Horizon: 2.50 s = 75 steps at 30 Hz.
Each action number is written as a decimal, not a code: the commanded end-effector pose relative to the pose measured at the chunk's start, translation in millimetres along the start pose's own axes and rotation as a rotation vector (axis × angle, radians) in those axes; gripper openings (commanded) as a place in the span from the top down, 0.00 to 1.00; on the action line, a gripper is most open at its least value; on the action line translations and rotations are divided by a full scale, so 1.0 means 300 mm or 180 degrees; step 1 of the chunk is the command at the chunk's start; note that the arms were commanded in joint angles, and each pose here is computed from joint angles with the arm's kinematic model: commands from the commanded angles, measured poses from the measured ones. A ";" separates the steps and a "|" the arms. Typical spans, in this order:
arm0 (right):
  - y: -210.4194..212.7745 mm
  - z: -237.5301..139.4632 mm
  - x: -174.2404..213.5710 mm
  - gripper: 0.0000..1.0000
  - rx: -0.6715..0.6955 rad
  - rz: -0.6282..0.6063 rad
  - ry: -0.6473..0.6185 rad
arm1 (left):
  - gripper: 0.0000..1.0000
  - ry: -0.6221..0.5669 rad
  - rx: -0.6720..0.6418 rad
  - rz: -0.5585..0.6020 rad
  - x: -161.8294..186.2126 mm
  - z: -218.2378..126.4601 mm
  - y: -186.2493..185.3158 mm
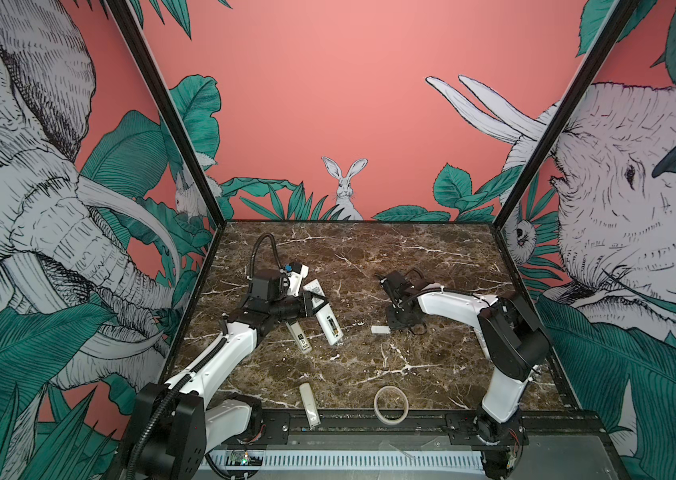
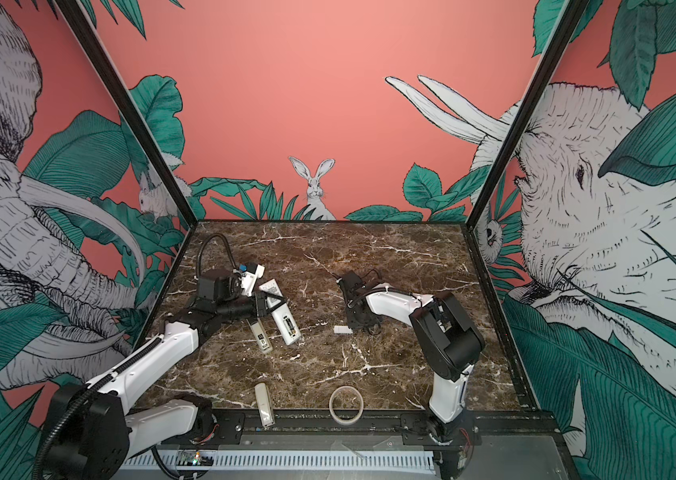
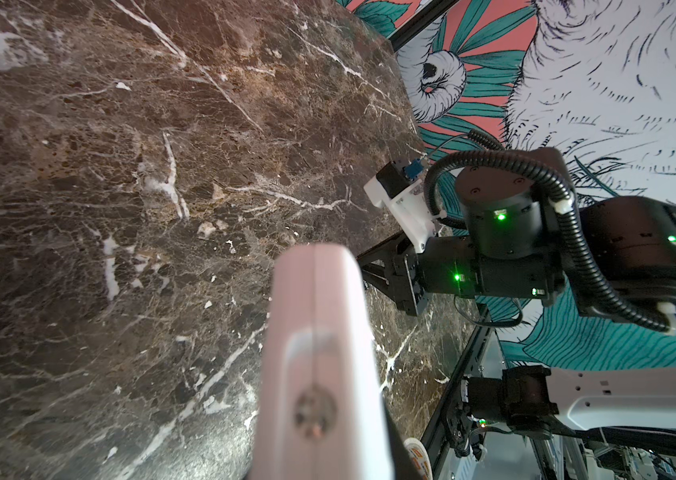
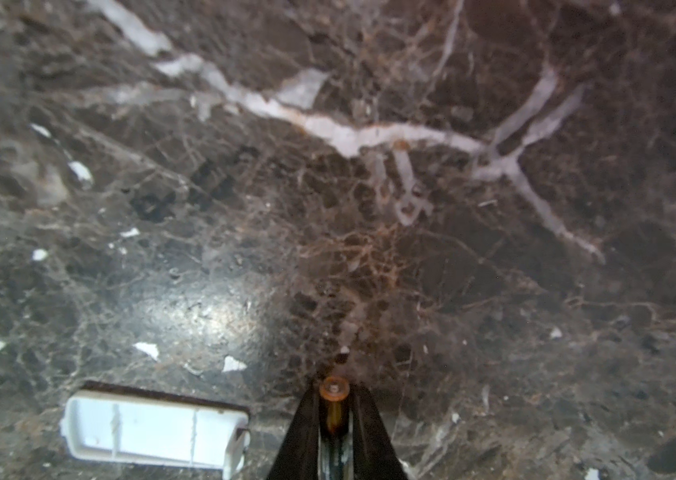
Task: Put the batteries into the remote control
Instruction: 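Move the right gripper over the second AA battery and close on it, then carry the second battery with the right gripper toward the remote's compartment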
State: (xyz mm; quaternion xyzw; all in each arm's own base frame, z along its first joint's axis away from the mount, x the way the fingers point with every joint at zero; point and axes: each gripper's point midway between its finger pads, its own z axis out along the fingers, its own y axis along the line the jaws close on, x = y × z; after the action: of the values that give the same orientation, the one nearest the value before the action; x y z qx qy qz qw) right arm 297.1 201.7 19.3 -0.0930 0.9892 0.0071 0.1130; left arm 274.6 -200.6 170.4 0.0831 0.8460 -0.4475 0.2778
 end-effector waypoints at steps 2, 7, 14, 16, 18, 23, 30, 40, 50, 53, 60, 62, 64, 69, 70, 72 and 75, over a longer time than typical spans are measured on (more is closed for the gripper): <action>0.014 -0.012 -0.016 0.84 -0.0080 -0.0089 -0.0048 | 1.00 -0.0031 0.0035 0.0051 -0.002 -0.006 -0.012; 0.036 -0.067 -0.041 0.84 -0.0243 -0.0206 -0.0242 | 1.00 0.0006 0.0064 0.0026 0.000 0.000 -0.013; 0.112 -0.185 -0.079 0.84 -0.0670 -0.0456 -0.0663 | 1.00 0.0023 0.0092 -0.0006 -0.004 0.007 -0.016; 0.114 -0.190 -0.076 0.83 -0.0648 -0.0491 -0.0704 | 1.00 0.0025 0.0111 -0.0008 -0.004 0.008 -0.019; 0.105 -0.222 -0.078 0.80 -0.0633 -0.0478 -0.0763 | 1.00 0.0022 0.0122 -0.0018 -0.005 0.008 -0.021; 0.049 -0.153 -0.039 0.69 -0.0318 -0.0446 -0.0531 | 1.00 0.0017 0.0119 -0.0015 -0.005 0.005 -0.022; 0.028 -0.070 -0.012 0.58 -0.0163 -0.0434 -0.0307 | 1.00 0.0021 0.0116 -0.0011 -0.006 0.005 -0.023; 0.018 0.011 -0.005 0.75 -0.0092 -0.0324 -0.0108 | 1.00 0.0030 0.0101 0.0000 -0.002 0.001 -0.023; 0.040 -0.045 -0.047 0.93 -0.0201 -0.0413 -0.0287 | 1.00 0.0038 0.0090 -0.0025 0.000 0.005 -0.016; 0.064 -0.088 -0.072 0.93 -0.0327 -0.0473 -0.0457 | 1.00 0.0040 0.0110 -0.0039 -0.002 0.009 -0.017; 0.252 -0.314 -0.142 0.92 -0.1196 -0.0788 -0.1305 | 1.00 0.0086 0.0190 -0.0155 -0.003 0.028 -0.017; 0.315 -0.385 -0.151 0.92 -0.1478 -0.0876 -0.1530 | 1.00 0.0136 0.0225 -0.0252 0.001 0.038 -0.016; 0.374 -0.451 -0.152 0.92 -0.1718 -0.0976 -0.1744 | 1.00 0.0193 0.0267 -0.0332 0.004 0.048 -0.016; 0.519 -0.617 -0.141 0.92 -0.2307 -0.1249 -0.2199 | 1.00 0.0249 0.0444 -0.0478 0.004 0.064 -0.035; 0.541 -0.639 -0.138 0.92 -0.2389 -0.1289 -0.2254 | 1.00 0.0250 0.0473 -0.0494 0.001 0.064 -0.040; 0.586 -0.677 -0.129 0.92 -0.2533 -0.1389 -0.2361 | 1.00 0.0277 0.0555 -0.0559 -0.003 0.066 -0.052; 0.623 -0.699 -0.124 0.92 -0.2611 -0.1471 -0.2452 | 1.00 0.0348 0.0745 -0.0646 -0.005 0.072 -0.077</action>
State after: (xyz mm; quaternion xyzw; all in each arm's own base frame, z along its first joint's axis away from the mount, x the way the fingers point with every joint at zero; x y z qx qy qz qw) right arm 254.8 367.0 201.8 -0.3147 0.7938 0.3585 0.3773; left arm 273.9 -221.2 152.6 0.0361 0.8350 -0.5203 0.1752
